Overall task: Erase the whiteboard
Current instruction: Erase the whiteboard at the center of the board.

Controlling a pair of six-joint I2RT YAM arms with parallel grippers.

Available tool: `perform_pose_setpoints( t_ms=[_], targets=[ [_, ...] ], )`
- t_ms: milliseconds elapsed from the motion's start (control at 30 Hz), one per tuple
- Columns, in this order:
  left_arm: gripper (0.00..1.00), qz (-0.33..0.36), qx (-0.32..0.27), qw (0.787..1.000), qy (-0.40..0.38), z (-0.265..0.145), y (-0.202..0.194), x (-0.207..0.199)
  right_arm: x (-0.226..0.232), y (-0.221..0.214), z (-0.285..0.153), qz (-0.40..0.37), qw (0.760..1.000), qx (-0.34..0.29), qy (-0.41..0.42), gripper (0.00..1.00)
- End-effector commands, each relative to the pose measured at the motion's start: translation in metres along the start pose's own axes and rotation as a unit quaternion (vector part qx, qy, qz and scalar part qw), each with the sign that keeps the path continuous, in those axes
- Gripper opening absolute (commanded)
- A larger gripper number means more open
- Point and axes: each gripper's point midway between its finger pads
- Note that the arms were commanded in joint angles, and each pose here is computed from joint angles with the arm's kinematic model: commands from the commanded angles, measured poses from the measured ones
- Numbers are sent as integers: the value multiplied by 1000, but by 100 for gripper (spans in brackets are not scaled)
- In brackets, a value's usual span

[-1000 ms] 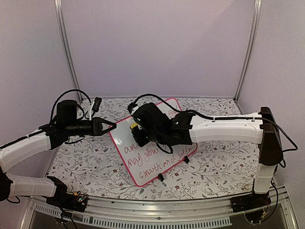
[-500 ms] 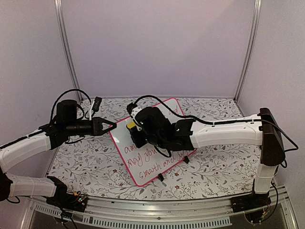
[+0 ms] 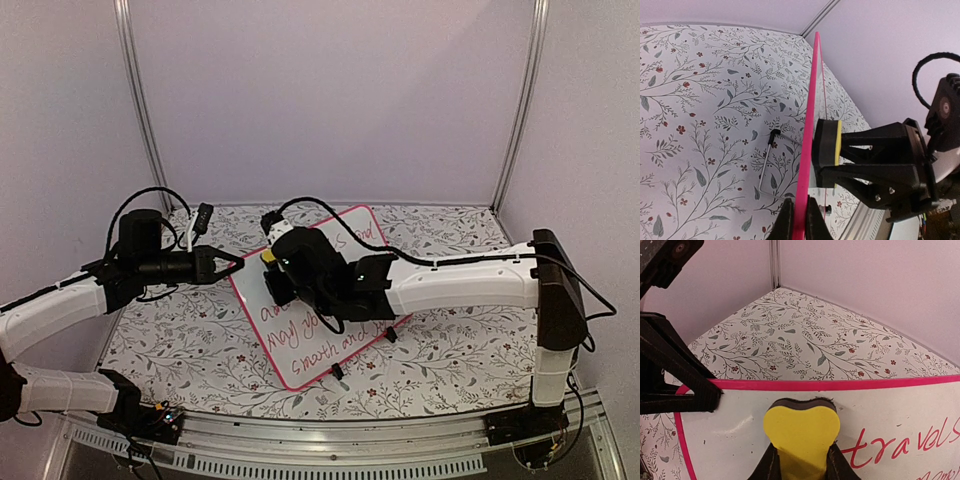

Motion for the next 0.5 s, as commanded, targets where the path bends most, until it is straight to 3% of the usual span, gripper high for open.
perform_pose_setpoints(
  t_ms=[0,467],
  targets=[
    [0,17,9,1000,-5,3,-5,-5,-25,-25,17,-8,997,20,-68,25],
    [0,17,7,1000,-3,3,-5,-5,-49,-39,17,-14,994,35,-103,25]
  ],
)
Point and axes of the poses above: each gripper's point midway between its finger pads, its own z axis out along the fingers, its own x axis along the line the jaws close on, y = z × x, and after that the axes turned 3 degrees about -z, right-handed
